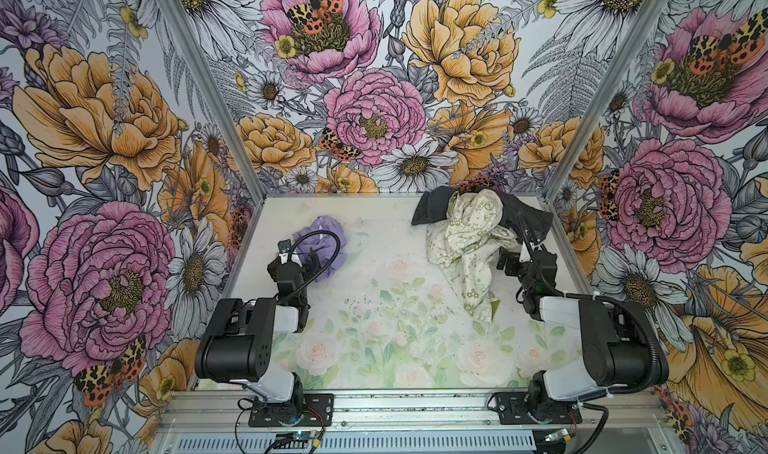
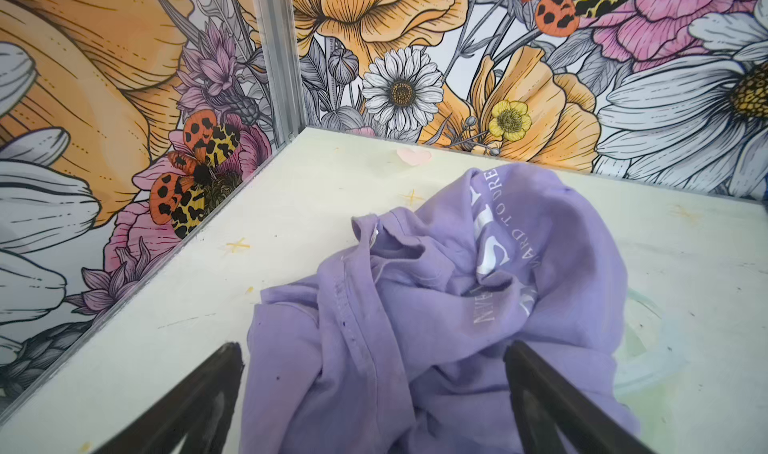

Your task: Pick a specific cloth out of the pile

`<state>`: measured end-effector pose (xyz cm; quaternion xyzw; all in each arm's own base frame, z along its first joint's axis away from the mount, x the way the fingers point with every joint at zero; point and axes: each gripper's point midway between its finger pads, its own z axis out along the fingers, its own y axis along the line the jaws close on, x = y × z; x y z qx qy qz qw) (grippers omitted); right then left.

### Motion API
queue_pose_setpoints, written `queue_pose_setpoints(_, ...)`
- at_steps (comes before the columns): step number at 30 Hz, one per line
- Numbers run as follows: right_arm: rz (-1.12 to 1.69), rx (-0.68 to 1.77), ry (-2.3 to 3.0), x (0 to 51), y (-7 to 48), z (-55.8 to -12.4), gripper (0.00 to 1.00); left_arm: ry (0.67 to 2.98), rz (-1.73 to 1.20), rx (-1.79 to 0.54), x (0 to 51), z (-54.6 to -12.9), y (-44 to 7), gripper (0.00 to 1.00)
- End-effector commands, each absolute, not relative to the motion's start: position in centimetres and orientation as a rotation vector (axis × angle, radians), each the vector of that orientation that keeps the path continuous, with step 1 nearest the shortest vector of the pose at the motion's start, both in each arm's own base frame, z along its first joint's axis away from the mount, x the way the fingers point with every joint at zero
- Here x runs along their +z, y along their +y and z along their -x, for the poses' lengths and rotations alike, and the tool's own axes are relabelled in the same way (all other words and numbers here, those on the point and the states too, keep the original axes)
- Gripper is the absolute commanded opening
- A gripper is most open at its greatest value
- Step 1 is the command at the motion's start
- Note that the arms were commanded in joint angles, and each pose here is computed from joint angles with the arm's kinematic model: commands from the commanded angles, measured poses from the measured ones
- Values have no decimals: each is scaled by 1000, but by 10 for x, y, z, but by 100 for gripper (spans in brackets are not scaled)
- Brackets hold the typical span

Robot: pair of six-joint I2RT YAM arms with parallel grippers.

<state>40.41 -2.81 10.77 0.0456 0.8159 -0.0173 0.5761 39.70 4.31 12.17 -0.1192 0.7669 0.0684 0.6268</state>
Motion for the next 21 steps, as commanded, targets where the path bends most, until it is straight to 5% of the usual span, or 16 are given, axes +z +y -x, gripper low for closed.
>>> queue_pose_setpoints(1,-119,-63,1831,113,-30,-397,100,1713,249,150,132,-398,40,99)
queue_pose_setpoints(21,-144,-95,1815,115,-34,-398,99,1735,206,144,131,-402,32,99)
